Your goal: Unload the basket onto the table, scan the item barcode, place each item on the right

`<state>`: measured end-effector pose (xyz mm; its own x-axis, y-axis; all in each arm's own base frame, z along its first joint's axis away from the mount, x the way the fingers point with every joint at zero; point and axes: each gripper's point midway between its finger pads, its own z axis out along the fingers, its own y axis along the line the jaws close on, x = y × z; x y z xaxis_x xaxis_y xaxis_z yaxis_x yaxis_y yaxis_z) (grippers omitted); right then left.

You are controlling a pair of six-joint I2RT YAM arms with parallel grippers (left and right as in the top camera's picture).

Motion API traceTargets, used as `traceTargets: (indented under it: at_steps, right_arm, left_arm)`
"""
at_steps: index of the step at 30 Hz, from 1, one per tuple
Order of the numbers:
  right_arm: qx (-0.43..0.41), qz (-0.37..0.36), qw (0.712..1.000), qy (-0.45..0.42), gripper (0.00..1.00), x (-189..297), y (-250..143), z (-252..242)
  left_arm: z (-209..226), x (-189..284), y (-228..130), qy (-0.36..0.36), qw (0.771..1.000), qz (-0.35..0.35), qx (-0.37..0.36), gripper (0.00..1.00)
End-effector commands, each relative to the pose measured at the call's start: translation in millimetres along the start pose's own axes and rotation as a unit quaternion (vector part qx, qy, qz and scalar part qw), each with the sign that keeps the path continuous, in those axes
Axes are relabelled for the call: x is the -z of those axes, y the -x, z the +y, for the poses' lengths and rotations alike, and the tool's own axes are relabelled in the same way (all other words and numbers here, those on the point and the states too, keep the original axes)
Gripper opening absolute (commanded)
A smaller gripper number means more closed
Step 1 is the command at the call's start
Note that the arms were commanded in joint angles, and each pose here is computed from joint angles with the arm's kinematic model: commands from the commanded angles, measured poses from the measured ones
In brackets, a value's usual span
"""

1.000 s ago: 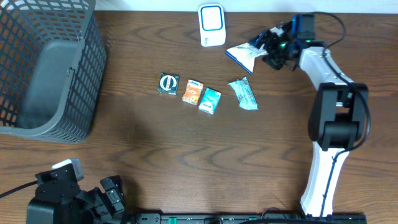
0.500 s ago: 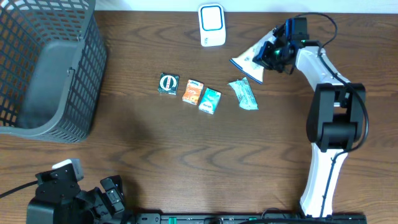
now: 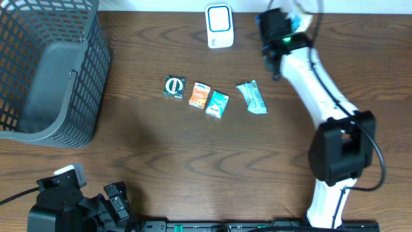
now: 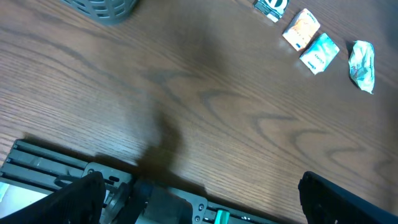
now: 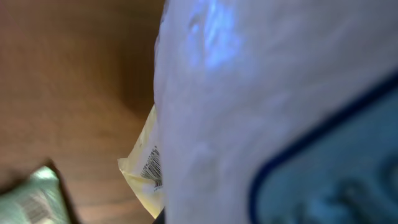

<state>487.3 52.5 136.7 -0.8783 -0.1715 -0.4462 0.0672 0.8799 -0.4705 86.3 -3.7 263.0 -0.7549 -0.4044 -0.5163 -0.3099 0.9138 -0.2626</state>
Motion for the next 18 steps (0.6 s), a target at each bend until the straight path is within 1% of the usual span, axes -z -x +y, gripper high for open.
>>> traceTargets:
  at_steps: [1,4,7,9,12,13,14,16,18]
  right_arm:
    - [0.072,0.025,0.993,-0.090,0.01,-15,-15,-7]
    - [0.117,0.058,0.987,-0.091,0.01,-25,-33,7]
    - [0.146,0.081,0.982,-0.091,0.02,-24,-47,15]
    - [0.149,0.082,0.982,-0.080,0.04,-16,-50,25]
    - [0.169,0.073,0.981,-0.058,0.11,1,-52,45]
    - [0.183,0.069,0.979,-0.053,0.21,7,-54,54]
    - [0.190,0.067,0.978,-0.050,0.26,10,-55,59]
    - [0.203,0.061,0.976,-0.041,0.49,17,-57,72]
    - [0.208,0.060,0.976,-0.010,0.67,23,-61,90]
  left_arm:
    - [1,0,1,0.004,1.000,-0.003,0.006,0.98]
    - [1,0,1,0.004,1.000,-0.003,0.006,0.98]
    - [1,0,1,0.004,1.000,-0.003,0.006,0.98]
    - [1,0,1,0.004,1.000,-0.003,0.006,0.97]
    - [1,0,1,0.004,1.000,-0.003,0.006,0.97]
    - [1,0,1,0.004,1.000,-0.003,0.006,0.98]
    - [1,0,1,0.004,1.000,-0.003,0.006,0.98]
    - [1,0,1,0.004,1.000,-0.003,0.006,0.98]
    - [1,0,1,0.004,1.000,-0.003,0.006,0.98]
